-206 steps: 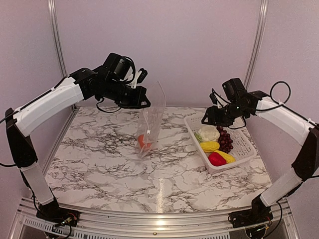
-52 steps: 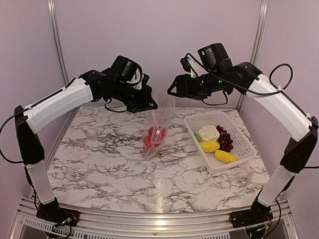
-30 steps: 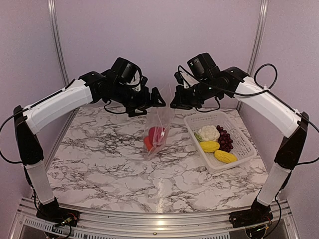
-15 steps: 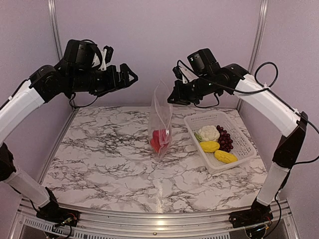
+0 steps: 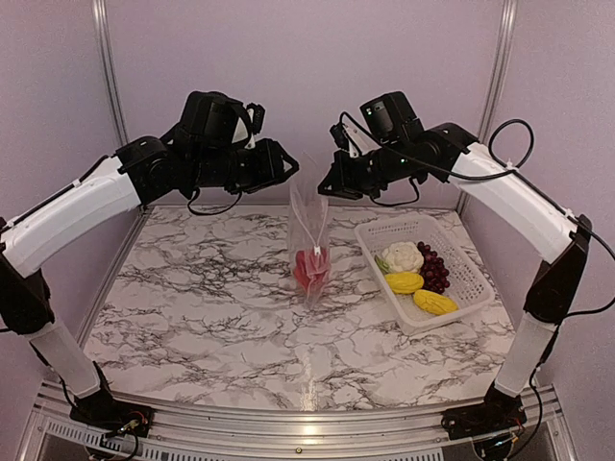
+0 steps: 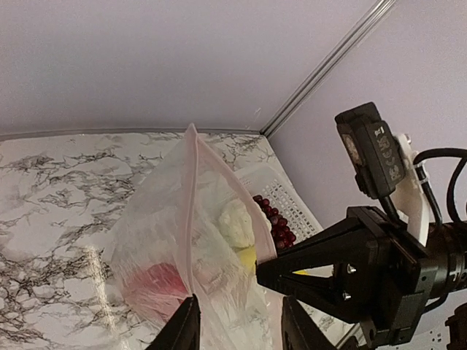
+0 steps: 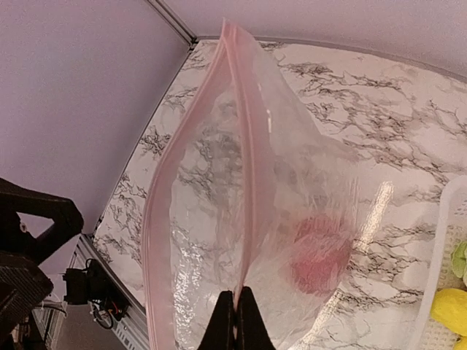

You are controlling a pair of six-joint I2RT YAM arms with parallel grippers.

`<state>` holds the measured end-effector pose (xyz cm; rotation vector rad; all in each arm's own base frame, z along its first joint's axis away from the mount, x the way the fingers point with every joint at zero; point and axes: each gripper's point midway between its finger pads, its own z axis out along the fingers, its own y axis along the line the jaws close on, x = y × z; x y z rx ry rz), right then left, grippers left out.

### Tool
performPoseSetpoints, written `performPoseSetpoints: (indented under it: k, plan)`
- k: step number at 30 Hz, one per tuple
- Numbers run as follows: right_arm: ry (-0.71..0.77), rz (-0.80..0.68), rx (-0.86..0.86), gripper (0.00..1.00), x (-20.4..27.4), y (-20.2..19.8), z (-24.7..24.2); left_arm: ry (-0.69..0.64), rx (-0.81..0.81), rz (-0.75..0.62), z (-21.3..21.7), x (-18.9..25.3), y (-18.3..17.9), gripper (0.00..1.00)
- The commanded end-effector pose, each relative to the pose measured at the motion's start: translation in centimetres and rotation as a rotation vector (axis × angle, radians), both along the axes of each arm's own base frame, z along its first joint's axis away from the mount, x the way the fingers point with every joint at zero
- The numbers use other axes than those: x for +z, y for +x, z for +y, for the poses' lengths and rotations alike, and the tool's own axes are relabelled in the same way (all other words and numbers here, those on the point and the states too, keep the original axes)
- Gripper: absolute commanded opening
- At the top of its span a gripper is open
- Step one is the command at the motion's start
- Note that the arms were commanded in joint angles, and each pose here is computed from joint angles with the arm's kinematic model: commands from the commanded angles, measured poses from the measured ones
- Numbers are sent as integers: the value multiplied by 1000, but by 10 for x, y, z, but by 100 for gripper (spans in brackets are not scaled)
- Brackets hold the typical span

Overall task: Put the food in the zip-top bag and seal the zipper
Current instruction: Adjust the zipper food storage bag at the center of the board.

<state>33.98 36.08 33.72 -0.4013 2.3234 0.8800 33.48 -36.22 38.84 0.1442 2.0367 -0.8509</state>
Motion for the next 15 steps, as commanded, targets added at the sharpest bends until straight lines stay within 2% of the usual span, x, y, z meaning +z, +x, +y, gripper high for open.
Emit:
performPoseSetpoints:
  k: [1, 7, 9, 12, 15]
  plan:
    - [51, -45, -1, 0, 20, 6, 4, 9, -33, 145, -20, -33, -14, 37]
    - [51, -48, -3, 0, 18, 6, 4, 76, -49, 230, -34, -61, -18, 33]
    - [48, -48, -1, 0, 16, 6, 4, 79, -75, 249, -41, -67, -18, 25]
    - [48, -54, -5, 0, 15, 8, 4, 99, -96, 291, -46, -78, -16, 18]
    - [52, -64, -15, 0, 20, 10, 2, 163, 6, 301, -25, -81, -2, 8]
